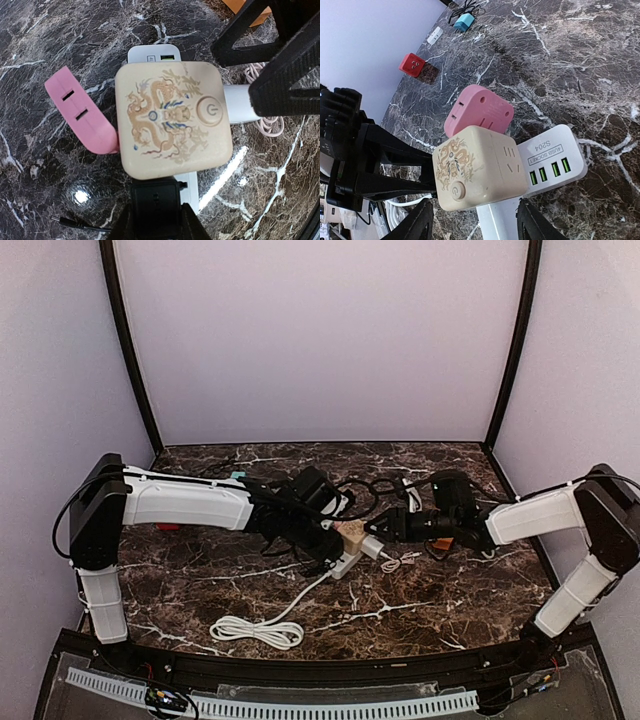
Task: Pull the plug off the socket
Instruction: Move the socket to the center of the board, then remove the plug from the socket.
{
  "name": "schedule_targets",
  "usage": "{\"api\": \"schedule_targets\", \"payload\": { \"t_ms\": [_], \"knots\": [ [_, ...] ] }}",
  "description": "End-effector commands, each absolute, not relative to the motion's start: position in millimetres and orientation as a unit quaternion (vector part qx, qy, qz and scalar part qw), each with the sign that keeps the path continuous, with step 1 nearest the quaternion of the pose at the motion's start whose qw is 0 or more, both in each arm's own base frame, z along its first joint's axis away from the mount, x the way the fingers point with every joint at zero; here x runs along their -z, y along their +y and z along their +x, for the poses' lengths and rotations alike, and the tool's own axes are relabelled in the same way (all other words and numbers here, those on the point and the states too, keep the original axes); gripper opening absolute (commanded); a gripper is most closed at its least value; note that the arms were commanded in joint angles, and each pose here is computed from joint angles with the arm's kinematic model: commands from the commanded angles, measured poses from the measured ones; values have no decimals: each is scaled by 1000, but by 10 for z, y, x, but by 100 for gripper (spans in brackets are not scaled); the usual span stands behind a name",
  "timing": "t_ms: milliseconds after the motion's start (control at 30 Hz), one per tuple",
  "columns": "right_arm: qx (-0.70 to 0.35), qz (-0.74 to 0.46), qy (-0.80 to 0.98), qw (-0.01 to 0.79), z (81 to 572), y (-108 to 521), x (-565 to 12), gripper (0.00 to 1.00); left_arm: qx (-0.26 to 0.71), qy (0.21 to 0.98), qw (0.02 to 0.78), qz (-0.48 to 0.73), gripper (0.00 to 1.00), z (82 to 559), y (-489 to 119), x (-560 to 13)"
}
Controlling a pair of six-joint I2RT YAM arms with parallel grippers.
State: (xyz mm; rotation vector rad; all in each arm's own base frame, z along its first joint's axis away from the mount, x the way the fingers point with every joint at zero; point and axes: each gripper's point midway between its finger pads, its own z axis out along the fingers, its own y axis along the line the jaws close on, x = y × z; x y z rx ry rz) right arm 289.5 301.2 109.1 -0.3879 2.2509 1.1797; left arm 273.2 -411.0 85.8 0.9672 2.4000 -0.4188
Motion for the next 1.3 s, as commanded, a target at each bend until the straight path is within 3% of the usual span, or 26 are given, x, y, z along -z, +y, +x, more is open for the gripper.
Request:
{"api": "schedule_targets", "payload": {
  "t_ms": [0, 1267],
  "knots": [
    [-469, -161, 819, 289, 2977, 3160, -1214, 57, 162, 882, 236, 375, 10, 2574, -4071, -830],
    [-383, -140, 885, 225, 3029, 3071, -320, 50, 201, 836, 327, 393, 1, 2643, -4182, -1497]
  ]
}}
